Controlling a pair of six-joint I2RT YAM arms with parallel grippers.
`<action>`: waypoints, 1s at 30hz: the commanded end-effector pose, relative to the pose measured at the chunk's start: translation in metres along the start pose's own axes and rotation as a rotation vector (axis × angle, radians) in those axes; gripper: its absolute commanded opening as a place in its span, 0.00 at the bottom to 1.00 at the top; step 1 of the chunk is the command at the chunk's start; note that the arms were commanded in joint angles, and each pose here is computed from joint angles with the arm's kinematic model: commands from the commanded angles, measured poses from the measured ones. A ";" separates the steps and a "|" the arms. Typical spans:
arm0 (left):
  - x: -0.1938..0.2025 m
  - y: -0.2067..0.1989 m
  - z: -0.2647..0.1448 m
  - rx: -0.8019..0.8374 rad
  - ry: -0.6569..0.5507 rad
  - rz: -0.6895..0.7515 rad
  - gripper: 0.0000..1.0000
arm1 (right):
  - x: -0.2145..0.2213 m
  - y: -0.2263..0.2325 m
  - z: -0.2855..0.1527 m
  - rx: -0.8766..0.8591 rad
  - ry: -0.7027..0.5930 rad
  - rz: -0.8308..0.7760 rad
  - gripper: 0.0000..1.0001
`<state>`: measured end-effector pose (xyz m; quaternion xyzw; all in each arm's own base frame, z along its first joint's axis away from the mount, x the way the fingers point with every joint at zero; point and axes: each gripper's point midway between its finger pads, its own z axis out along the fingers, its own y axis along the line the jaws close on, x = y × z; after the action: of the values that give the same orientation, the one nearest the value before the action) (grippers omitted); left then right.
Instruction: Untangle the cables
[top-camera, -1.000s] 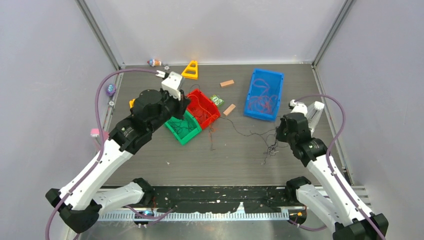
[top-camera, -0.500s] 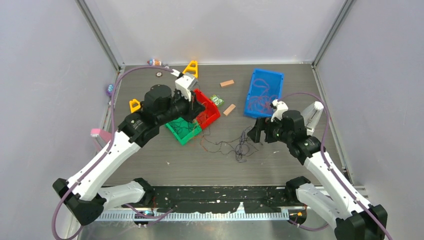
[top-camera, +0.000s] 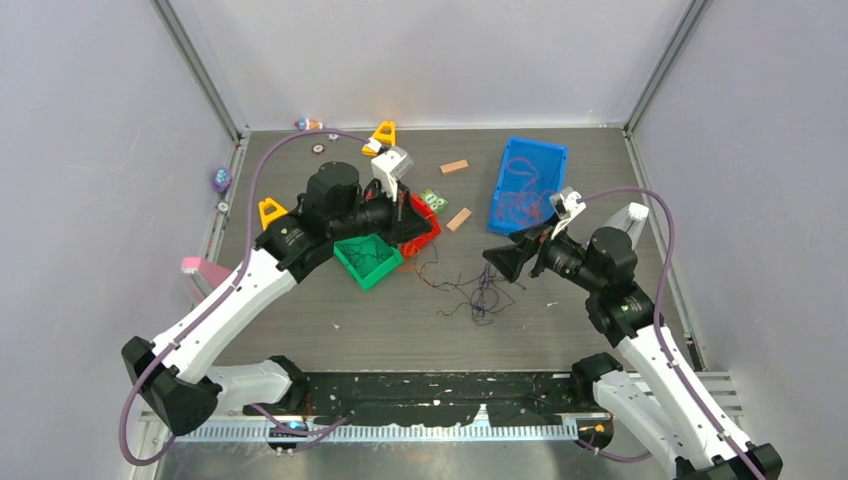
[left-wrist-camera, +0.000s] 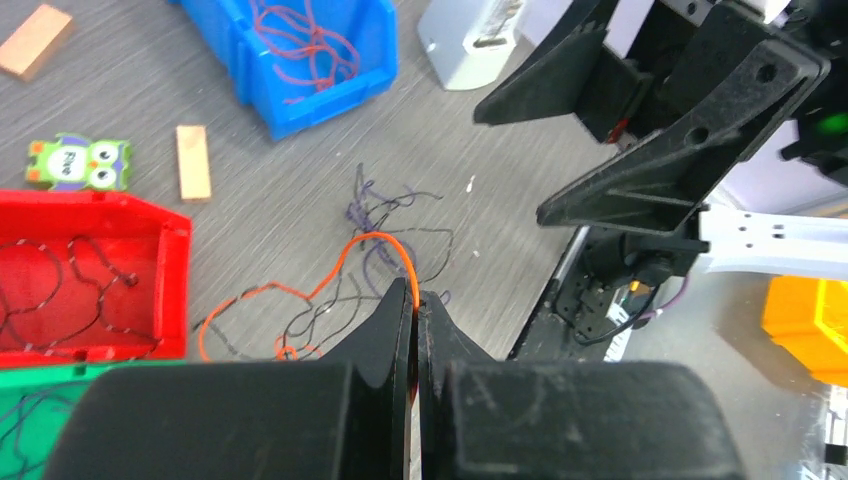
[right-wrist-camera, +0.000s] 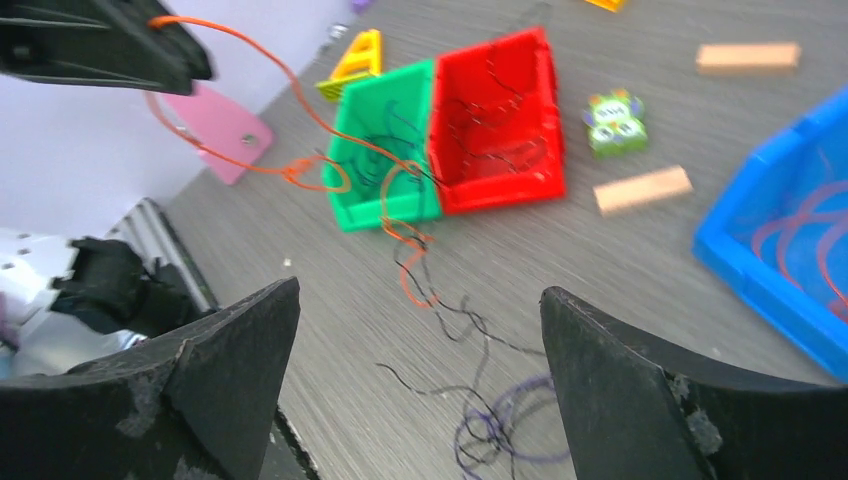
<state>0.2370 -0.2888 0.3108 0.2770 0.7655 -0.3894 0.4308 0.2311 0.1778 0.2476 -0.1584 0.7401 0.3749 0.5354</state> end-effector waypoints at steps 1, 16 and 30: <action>-0.042 -0.036 -0.007 0.166 -0.106 0.015 0.00 | -0.030 0.047 0.003 -0.249 -0.119 -0.075 0.95; -0.047 -0.078 -0.007 0.423 -0.072 -0.044 0.00 | -0.042 0.090 0.056 -0.351 -0.268 -0.252 0.96; -0.043 -0.072 0.010 0.437 -0.068 -0.086 0.00 | -0.041 0.133 0.070 -0.507 -0.301 -0.284 0.90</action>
<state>0.2044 -0.3386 0.3515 0.3098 0.6863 -0.5624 0.3415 0.2143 0.3055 0.2779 -0.3240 0.5764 0.4737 0.5817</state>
